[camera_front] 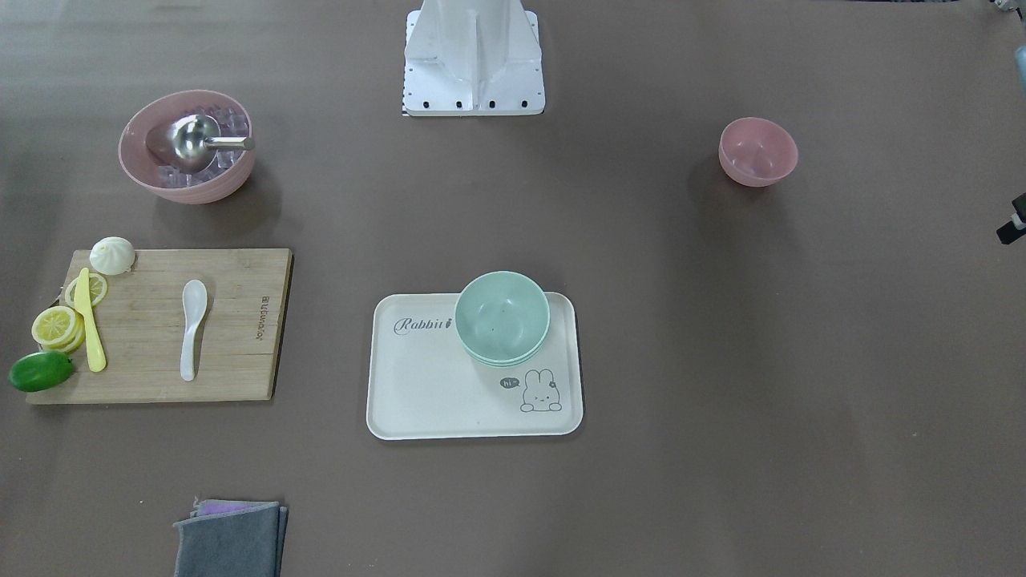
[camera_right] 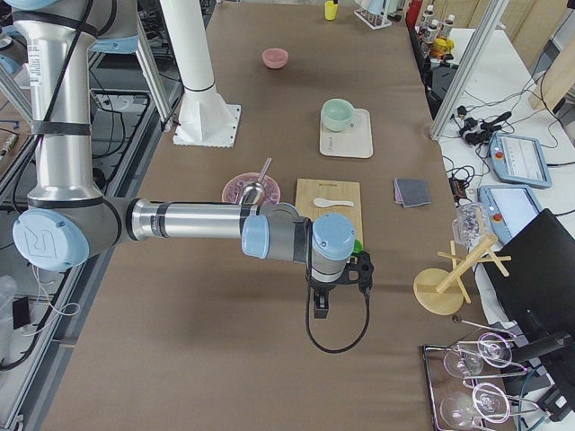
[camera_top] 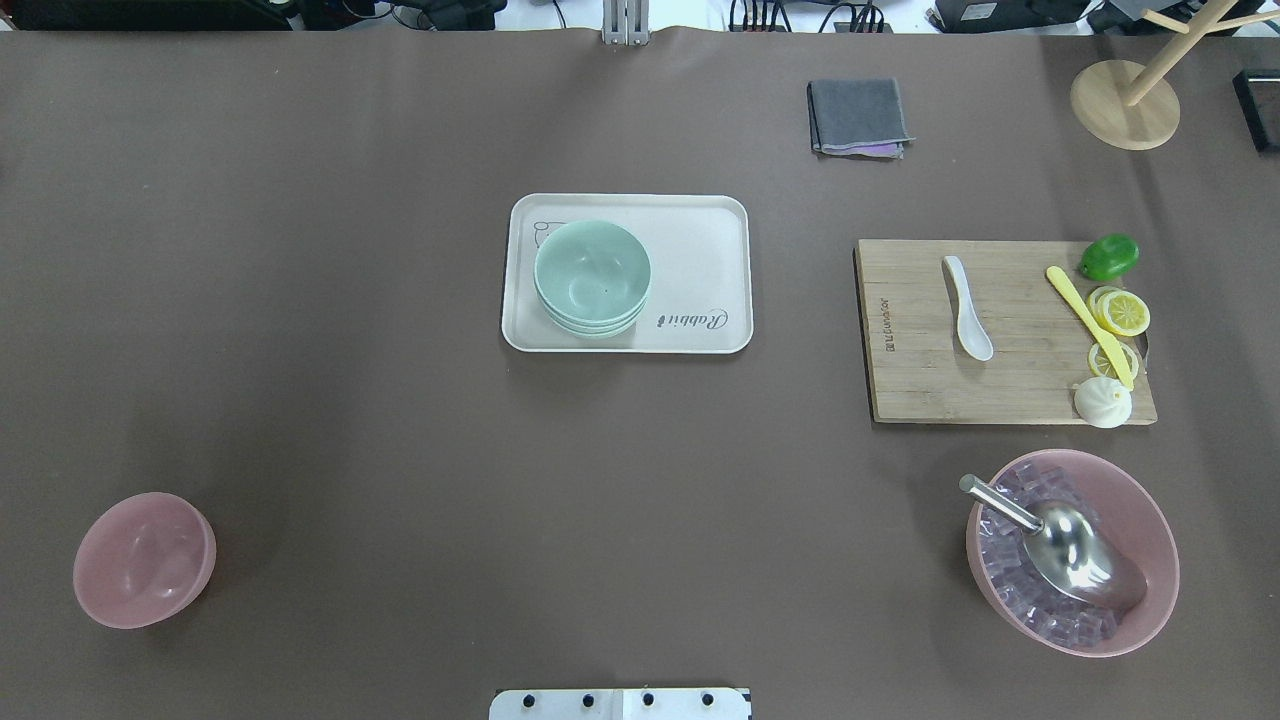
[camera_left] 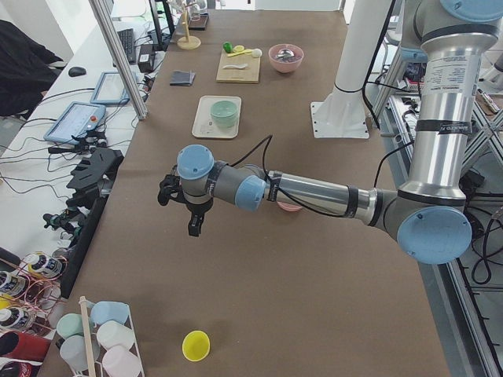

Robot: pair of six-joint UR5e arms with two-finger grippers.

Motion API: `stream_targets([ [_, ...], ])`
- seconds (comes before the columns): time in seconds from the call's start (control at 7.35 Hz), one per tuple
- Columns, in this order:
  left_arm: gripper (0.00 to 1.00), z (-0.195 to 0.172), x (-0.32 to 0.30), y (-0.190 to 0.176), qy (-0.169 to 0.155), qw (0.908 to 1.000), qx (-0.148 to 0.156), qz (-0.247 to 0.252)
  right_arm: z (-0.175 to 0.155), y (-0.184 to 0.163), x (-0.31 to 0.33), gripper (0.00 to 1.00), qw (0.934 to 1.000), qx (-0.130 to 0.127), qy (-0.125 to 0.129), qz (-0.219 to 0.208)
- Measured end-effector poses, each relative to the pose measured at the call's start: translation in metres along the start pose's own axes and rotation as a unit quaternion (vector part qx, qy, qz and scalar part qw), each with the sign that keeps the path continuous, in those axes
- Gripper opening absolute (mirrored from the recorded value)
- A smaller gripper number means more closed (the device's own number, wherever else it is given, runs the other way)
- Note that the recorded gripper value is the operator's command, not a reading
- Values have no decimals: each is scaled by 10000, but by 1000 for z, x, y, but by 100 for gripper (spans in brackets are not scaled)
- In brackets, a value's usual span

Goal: Stack pink bowl on green and place spoon

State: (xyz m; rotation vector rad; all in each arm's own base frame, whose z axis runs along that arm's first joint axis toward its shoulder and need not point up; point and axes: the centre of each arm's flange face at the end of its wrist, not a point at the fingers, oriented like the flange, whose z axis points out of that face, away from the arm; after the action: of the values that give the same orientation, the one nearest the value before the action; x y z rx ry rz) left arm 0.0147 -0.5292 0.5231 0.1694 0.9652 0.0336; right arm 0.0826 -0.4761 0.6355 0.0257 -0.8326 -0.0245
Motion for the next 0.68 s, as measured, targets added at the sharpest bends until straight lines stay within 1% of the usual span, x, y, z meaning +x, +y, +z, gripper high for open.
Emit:
stream_targets([
  [0.14,98,2,24,1,190,9998,-42,75,-5,-2,-8,100,10000,54,-23,-77],
  [0.27,98,8,42,4,161,9995,-21,284,-8,-5,-18,100,9998,85,-38,-175],
  [0.41,98,17,53,11,0,9987,81,497,-13,-8,-32,100,9994,126,-48,-313],
  [0.54,98,25,58,20,-85,9991,143,399,-17,-12,-45,100,9990,166,-66,-421],
  [0.68,98,39,70,32,-26,9999,133,-46,-16,-16,-59,100,9991,164,-89,-380],
])
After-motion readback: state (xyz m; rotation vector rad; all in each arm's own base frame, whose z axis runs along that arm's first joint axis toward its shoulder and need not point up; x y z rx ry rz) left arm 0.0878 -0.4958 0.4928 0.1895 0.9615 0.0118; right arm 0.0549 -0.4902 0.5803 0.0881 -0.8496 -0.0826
